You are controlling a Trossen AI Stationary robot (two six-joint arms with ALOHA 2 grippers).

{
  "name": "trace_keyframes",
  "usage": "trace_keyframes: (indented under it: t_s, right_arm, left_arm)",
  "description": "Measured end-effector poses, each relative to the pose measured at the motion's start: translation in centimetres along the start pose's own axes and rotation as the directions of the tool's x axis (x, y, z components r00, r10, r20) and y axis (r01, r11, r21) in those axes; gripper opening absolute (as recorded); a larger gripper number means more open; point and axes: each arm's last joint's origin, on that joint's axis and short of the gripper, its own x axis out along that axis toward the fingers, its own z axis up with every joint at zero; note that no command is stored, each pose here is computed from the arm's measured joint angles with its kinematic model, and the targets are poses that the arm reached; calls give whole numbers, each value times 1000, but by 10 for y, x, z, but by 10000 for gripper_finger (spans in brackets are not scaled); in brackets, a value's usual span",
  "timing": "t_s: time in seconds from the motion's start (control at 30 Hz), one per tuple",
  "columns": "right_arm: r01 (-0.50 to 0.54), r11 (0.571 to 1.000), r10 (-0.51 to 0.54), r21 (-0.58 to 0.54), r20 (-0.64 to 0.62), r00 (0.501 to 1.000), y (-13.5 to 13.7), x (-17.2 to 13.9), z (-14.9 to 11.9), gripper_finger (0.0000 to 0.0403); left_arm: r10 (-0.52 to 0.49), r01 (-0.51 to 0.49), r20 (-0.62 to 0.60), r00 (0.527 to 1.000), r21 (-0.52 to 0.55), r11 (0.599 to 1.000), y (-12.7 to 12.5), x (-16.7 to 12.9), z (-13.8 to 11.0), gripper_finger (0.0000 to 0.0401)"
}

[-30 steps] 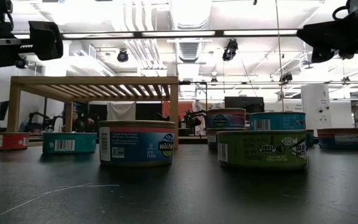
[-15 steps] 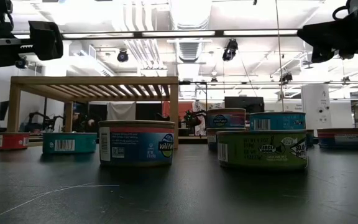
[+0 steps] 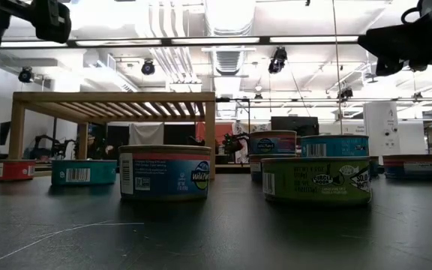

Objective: Stack canned seafood by type on shelf

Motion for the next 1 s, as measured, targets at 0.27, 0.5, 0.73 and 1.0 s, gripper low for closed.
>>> trace_keyframes:
  t_s: [0.27, 0.5, 0.73, 1.0]
  right_arm:
    - [-5, 969, -6, 247, 44, 999, -1, 0, 4, 84]
    - [1, 957, -24, 290, 77, 997, -2, 0, 8, 67]
    - [49, 948, -76, 315, 74, 994, -3, 0, 8, 67]
    - [183, 956, -212, 229, 110, 971, -7, 1, 13, 86]
  left_arm:
    - [14, -10, 58, 998, -73, 997, 0, 0, 6, 346]
    - [72, -90, 136, 988, 130, 987, 1, -1, 13, 346]
    - [77, -115, 134, 988, 302, 946, 1, -1, 12, 346]
    - [84, -111, 97, 992, 313, 943, 3, 2, 7, 346]
